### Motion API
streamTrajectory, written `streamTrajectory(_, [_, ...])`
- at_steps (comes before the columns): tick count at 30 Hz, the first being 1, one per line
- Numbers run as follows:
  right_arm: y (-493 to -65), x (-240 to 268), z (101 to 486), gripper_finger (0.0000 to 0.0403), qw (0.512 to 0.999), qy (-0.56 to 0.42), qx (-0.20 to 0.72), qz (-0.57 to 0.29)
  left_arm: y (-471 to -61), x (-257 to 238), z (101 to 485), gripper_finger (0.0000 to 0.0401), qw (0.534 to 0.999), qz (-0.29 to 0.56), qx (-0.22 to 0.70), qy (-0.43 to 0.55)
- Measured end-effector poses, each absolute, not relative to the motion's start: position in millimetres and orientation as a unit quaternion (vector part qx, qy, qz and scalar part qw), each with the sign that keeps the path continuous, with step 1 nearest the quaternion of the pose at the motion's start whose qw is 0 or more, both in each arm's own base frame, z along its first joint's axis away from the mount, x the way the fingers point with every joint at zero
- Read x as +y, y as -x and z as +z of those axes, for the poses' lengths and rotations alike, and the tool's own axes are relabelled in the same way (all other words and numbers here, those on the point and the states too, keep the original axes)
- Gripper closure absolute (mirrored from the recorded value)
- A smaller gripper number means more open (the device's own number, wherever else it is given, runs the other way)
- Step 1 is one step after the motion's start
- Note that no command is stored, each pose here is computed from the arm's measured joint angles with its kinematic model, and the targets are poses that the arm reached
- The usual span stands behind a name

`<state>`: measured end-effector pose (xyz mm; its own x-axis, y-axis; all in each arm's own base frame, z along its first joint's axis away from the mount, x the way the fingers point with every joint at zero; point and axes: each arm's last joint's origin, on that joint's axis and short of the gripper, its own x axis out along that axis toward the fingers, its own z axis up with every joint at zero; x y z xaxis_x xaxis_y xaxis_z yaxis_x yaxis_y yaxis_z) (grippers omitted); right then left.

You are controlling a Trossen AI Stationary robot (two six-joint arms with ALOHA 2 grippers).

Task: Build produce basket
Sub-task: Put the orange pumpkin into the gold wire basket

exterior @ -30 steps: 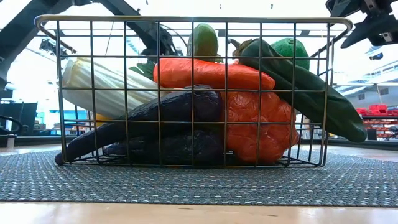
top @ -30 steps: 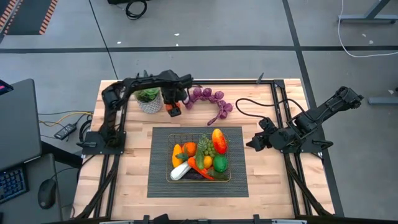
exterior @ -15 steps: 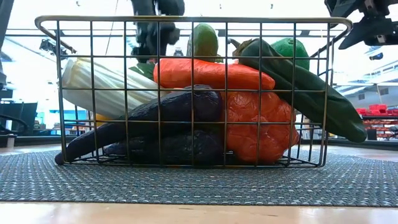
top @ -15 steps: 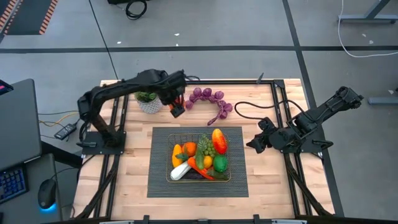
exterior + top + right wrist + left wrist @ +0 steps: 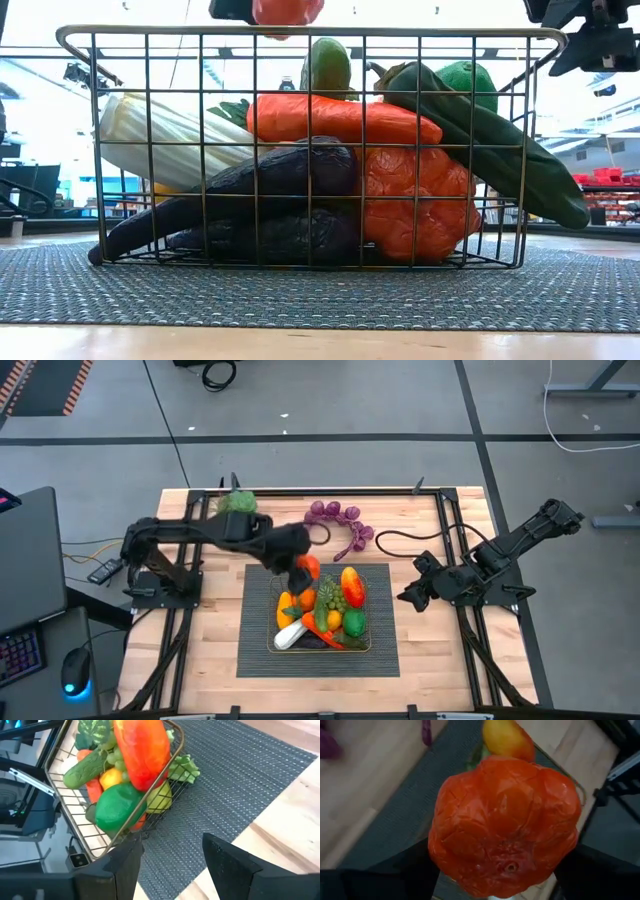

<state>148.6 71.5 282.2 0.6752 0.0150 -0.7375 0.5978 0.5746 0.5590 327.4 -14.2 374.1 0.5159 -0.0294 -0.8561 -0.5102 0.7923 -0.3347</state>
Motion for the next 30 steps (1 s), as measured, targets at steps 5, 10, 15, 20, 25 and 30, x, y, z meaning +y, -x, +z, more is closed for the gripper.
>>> streamTrajectory(5, [-148.4,72.6,282.7,0.0186,0.819,-0.415,0.352,-0.18,-327.1,-45.7,376.6,0.0072,0.815,0.139,0.458,0.326])
streamTrajectory(10, [-148.5,72.3,282.9,0.0186,0.828,-0.401,0.349,-0.18,-327.1,-73.0,373.0,0.0071,0.811,0.148,0.454,0.339])
streamTrajectory(15, [-149.5,72.5,282.1,0.0186,0.832,-0.391,0.348,-0.182,-326.4,-93.1,371.2,0.0065,0.799,0.149,0.45,0.37])
streamTrajectory(20, [-151.8,73.9,280.0,0.0186,0.832,-0.385,0.353,-0.185,-327.4,-105.9,370.4,0.0053,0.809,0.134,0.444,0.36])
streamTrajectory(25, [-153.3,74.7,279.2,0.0186,0.832,-0.384,0.353,-0.186,-328.7,-110.1,367.6,0.0051,0.825,0.111,0.453,0.318])
streamTrajectory(30, [-153.7,74.4,279.3,0.0186,0.834,-0.383,0.347,-0.191,-332.6,-106.4,370.3,0.0051,0.85,0.105,0.431,0.284])
